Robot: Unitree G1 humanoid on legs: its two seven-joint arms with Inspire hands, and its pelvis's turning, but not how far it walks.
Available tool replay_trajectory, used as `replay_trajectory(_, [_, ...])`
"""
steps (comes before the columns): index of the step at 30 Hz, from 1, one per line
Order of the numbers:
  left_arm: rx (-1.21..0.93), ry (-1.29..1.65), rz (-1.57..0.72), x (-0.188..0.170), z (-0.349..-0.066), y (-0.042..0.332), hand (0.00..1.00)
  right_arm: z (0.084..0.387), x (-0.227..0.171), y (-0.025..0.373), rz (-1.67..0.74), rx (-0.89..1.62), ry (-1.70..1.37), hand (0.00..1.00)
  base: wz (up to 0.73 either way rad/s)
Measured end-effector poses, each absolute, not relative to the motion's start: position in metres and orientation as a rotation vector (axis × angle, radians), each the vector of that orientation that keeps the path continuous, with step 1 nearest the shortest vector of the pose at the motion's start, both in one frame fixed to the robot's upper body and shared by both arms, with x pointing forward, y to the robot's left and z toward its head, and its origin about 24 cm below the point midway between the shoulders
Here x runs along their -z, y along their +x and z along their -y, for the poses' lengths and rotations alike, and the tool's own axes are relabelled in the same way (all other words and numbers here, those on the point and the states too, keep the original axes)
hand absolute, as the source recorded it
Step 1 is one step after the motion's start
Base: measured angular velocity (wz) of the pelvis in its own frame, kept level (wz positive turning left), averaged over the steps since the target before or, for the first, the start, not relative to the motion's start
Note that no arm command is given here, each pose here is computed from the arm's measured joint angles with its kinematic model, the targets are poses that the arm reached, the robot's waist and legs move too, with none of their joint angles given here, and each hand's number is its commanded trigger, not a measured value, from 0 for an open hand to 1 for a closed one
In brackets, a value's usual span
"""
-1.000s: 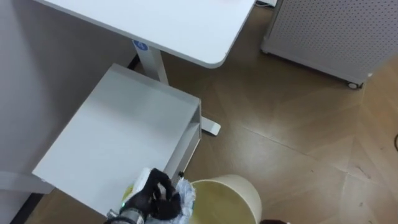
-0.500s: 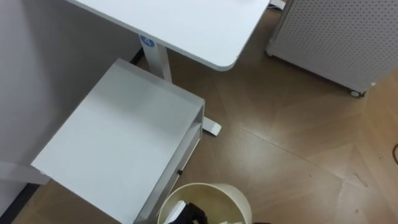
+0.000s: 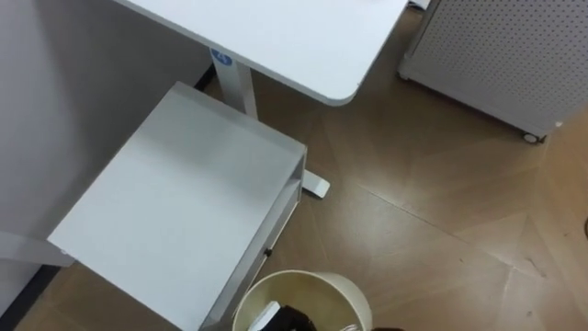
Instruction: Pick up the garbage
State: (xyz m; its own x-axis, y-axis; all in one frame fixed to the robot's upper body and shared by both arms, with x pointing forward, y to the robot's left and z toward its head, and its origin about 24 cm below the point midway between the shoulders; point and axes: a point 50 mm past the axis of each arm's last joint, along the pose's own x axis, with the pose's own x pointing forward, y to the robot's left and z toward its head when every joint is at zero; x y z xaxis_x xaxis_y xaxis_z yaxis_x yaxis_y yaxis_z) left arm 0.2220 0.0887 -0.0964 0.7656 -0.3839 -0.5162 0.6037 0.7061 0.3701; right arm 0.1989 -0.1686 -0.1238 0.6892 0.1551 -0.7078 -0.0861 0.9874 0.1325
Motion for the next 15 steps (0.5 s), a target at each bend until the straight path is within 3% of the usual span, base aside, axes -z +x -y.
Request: replay_trajectory(15, [0.580, 0.564, -0.409, 0.0941, -0.0958, 0.2208, 0.00, 0.1778, 0.1280, 0.1891, -0.824, -0.131, 0.105, 1.00, 0.02])
